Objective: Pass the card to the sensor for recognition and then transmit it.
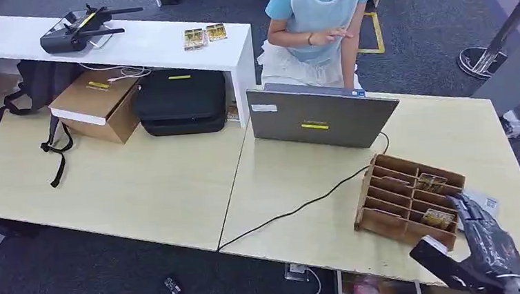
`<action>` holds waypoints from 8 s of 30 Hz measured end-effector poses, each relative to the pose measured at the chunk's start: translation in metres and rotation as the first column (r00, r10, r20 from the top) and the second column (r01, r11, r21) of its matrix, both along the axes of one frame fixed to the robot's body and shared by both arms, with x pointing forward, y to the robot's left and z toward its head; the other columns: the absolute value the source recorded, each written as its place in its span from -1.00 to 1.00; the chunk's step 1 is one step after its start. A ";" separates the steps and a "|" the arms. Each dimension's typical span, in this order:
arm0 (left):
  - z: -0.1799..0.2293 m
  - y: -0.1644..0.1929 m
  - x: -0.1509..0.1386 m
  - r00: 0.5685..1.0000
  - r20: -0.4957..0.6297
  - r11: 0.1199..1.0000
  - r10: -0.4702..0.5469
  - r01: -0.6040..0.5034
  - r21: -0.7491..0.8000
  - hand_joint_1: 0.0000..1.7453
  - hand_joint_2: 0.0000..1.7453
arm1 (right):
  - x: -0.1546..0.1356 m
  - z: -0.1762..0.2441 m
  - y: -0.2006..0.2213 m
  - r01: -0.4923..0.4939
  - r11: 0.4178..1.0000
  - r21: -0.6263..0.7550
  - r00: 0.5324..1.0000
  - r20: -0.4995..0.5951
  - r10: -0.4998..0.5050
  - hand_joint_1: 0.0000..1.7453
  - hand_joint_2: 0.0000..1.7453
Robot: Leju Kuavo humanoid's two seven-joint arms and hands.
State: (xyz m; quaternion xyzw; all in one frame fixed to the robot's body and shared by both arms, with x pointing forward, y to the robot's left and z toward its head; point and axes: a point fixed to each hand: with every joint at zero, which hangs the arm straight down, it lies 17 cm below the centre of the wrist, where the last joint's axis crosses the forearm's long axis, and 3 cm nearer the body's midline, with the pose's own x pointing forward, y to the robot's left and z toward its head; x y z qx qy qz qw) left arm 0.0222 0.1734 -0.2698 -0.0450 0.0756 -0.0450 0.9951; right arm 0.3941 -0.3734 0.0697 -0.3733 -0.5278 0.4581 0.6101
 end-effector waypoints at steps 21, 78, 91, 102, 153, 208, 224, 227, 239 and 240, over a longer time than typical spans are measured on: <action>0.000 -0.003 0.000 0.999 -0.007 0.999 0.045 -0.045 -0.008 -1.00 -1.00 | 0.019 -0.019 -0.004 0.009 0.999 -0.042 1.000 -0.030 -0.010 -1.00 1.00; 0.001 -0.008 0.000 0.984 -0.026 0.985 0.174 -0.174 -0.002 -1.00 -1.00 | 0.037 -0.008 -0.001 0.005 1.000 -0.023 1.000 0.021 -0.004 -1.00 1.00; 0.001 -0.011 0.000 0.979 -0.030 0.979 0.204 -0.204 -0.005 -1.00 -1.00 | 0.038 -0.005 -0.002 0.007 1.000 -0.023 0.999 0.036 -0.007 -1.00 1.00; 0.001 -0.012 0.001 0.976 -0.032 0.977 0.213 -0.214 -0.008 -1.00 -1.00 | 0.033 0.002 -0.003 0.010 1.000 -0.009 0.997 0.081 -0.009 -1.00 1.00; 0.002 -0.015 0.009 0.904 -0.054 0.906 0.424 -0.424 0.017 -1.00 -1.00 | 0.033 0.092 0.012 -0.163 0.831 0.531 0.966 0.256 0.026 -1.00 1.00; 0.003 -0.021 0.012 0.886 -0.062 0.888 0.459 -0.460 -0.005 -1.00 -1.00 | -0.066 -0.023 0.047 -0.018 0.990 0.138 0.997 -0.070 0.028 -1.00 1.00; 0.003 -0.022 0.013 0.873 -0.065 0.875 0.483 -0.484 -0.005 -1.00 -1.00 | -0.046 -0.036 0.048 -0.030 0.994 0.103 0.996 -0.076 0.038 1.00 1.00; 0.003 -0.022 0.013 0.871 -0.066 0.872 0.487 -0.489 -0.005 -1.00 -1.00 | -0.044 -0.037 0.046 -0.029 0.995 0.094 0.996 -0.078 0.036 1.00 1.00; 0.003 -0.022 0.013 0.858 -0.069 0.860 0.510 -0.511 -0.003 -1.00 -1.00 | -0.038 -0.030 0.044 -0.023 0.997 0.074 0.999 -0.039 0.025 1.00 1.00; 0.003 -0.022 0.013 0.856 -0.069 0.858 0.512 -0.514 -0.003 -1.00 -1.00 | -0.038 -0.030 0.044 -0.022 0.997 0.074 0.999 -0.038 0.025 1.00 1.00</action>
